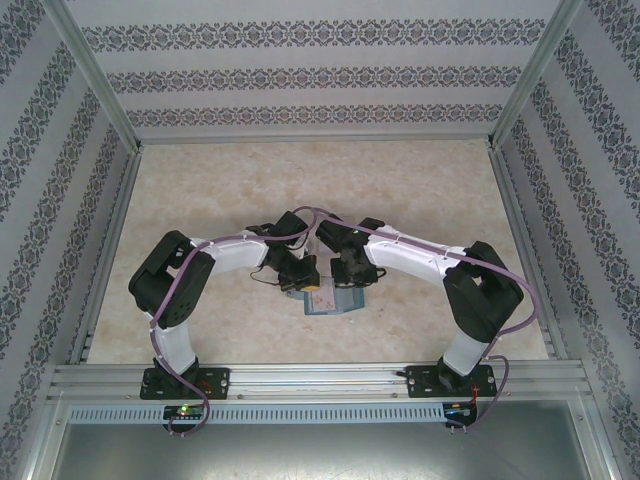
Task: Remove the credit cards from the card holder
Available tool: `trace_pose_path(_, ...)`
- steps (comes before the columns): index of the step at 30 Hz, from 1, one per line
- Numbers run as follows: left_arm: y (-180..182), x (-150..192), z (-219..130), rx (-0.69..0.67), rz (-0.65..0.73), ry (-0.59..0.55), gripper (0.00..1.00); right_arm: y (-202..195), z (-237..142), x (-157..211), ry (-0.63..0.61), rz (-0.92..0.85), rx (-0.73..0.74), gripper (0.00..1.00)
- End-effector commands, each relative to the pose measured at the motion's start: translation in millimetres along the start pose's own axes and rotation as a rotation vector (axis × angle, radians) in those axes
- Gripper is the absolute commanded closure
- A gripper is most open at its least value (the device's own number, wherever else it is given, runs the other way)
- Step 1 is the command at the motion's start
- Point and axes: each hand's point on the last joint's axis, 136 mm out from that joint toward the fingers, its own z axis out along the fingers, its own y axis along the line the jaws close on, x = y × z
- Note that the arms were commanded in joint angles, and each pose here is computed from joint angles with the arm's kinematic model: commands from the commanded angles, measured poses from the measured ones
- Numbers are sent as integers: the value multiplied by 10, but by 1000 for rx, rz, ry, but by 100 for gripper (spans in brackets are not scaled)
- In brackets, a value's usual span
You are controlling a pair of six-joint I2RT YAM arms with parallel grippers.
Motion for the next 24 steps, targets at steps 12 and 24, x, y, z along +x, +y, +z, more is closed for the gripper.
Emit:
trace_pose_path(12,56,65,24,-42,7,21,100,-510,-30,12,-14,-43,266,72)
trace_pose_path(24,44,66,30,-37,7,22,100,-65,-410,-99,-91,-1,-10,71)
